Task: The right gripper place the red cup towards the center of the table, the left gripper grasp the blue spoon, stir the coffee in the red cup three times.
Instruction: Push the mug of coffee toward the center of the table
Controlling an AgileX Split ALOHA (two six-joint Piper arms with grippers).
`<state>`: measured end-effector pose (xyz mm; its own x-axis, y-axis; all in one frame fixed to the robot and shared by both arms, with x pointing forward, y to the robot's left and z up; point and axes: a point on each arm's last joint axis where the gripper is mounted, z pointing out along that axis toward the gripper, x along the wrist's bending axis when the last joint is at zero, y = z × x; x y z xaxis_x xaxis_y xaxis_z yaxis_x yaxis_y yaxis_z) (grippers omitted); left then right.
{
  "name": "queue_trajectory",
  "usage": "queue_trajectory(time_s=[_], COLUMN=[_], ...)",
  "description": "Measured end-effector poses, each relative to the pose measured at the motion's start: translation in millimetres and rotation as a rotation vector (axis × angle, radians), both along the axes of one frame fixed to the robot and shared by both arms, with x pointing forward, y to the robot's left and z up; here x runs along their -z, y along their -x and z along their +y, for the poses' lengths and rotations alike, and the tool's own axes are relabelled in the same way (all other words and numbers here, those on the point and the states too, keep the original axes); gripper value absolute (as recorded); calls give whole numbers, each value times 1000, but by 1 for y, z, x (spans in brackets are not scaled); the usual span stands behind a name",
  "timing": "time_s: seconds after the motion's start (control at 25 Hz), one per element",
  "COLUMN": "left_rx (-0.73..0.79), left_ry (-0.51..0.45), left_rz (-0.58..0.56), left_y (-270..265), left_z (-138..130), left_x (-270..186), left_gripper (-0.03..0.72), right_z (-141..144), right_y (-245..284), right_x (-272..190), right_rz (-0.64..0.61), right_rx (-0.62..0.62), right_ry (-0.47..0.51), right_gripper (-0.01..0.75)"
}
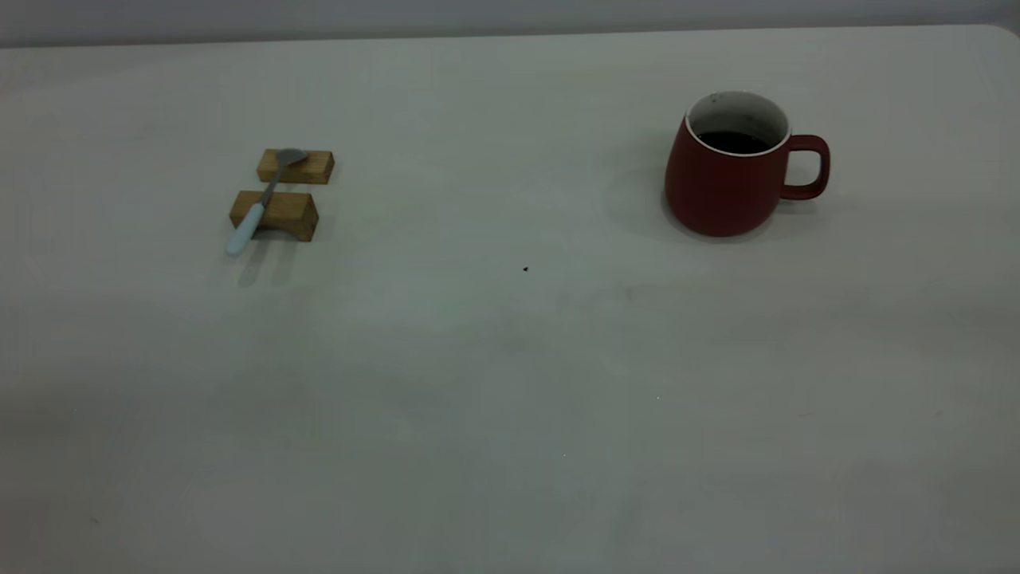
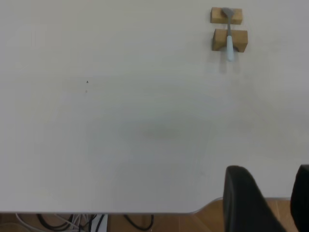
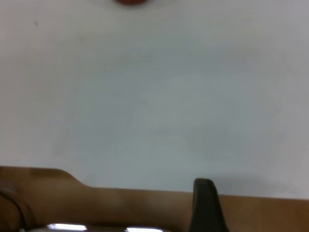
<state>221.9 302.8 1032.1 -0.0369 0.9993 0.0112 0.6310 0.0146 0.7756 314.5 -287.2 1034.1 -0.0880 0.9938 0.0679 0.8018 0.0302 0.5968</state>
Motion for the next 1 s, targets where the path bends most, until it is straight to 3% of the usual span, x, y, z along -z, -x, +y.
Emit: queue_trajectory(time_s=[0.48, 0.88, 1.0], left_rx=[0, 0, 0], left_ry=[0, 0, 0], left_rz=[0, 0, 0], left_y=[0, 0, 0], left_z=[0, 0, 0], left_x=[0, 0, 0], left_gripper=[318, 318, 318], right_z=[13, 23, 26], right_y=[-142, -249, -277], right_x=[48, 82, 97], right_rz=[92, 109, 96], right_rx=[-127, -404, -540], right_ry=[57, 215, 285], right_gripper=[572, 572, 572])
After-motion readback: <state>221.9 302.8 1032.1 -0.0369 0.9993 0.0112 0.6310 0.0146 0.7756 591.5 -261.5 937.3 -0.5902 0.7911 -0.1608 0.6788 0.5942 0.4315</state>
